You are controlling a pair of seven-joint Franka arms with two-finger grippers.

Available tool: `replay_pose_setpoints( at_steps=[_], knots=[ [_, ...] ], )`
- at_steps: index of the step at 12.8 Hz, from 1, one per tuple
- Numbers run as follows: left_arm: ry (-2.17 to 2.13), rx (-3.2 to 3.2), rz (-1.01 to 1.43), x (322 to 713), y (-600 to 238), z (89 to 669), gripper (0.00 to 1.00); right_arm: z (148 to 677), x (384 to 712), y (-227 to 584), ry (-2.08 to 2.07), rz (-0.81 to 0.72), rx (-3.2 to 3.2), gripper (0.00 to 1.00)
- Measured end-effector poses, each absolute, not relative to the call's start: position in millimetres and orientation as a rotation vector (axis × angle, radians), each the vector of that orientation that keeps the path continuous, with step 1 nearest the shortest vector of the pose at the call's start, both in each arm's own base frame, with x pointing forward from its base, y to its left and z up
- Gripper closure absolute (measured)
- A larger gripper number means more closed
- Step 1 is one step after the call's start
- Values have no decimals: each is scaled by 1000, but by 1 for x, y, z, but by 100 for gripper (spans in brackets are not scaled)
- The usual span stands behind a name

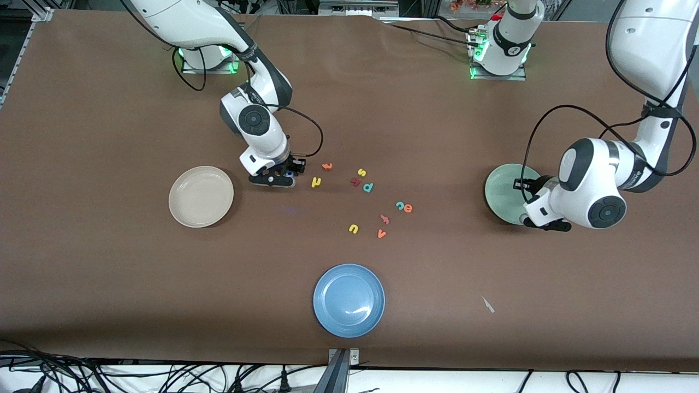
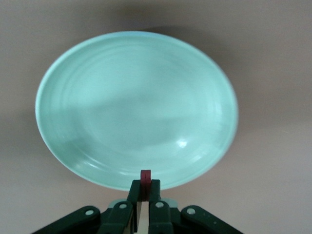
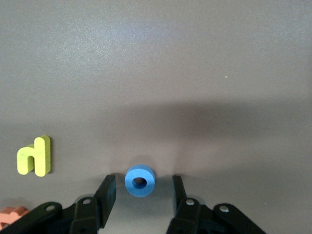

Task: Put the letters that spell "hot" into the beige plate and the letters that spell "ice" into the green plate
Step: 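Set the letter in the green plate while the right gripper sets the ring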

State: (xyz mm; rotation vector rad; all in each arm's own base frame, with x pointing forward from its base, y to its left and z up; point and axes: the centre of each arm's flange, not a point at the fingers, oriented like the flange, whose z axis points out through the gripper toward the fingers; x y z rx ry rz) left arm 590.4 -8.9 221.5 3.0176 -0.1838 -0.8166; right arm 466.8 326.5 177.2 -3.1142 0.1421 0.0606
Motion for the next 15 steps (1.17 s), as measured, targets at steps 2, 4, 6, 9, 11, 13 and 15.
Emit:
replay_pose_setpoints(
  at_steps=[2,4,6,9,11,13,15],
  knots=[
    [-190,3035,-799,585,2,199,93,177,467,326,142,62,-3115,58],
    [-176,3026,-793,581,11,187,93,176,466,326,142,62,-3115,68],
    [-162,3026,-781,582,17,187,75,177,467,327,140,58,-3114,73],
    [-185,3049,-698,598,17,216,42,200,474,321,109,57,-3137,73],
    [-196,3056,-643,613,4,261,21,243,494,290,16,83,-3177,73],
    [-76,3031,-576,624,-18,305,0,284,518,237,-126,92,-3181,73],
    [133,3013,-552,626,-47,324,0,302,539,180,-264,78,-3170,73]
  ],
)
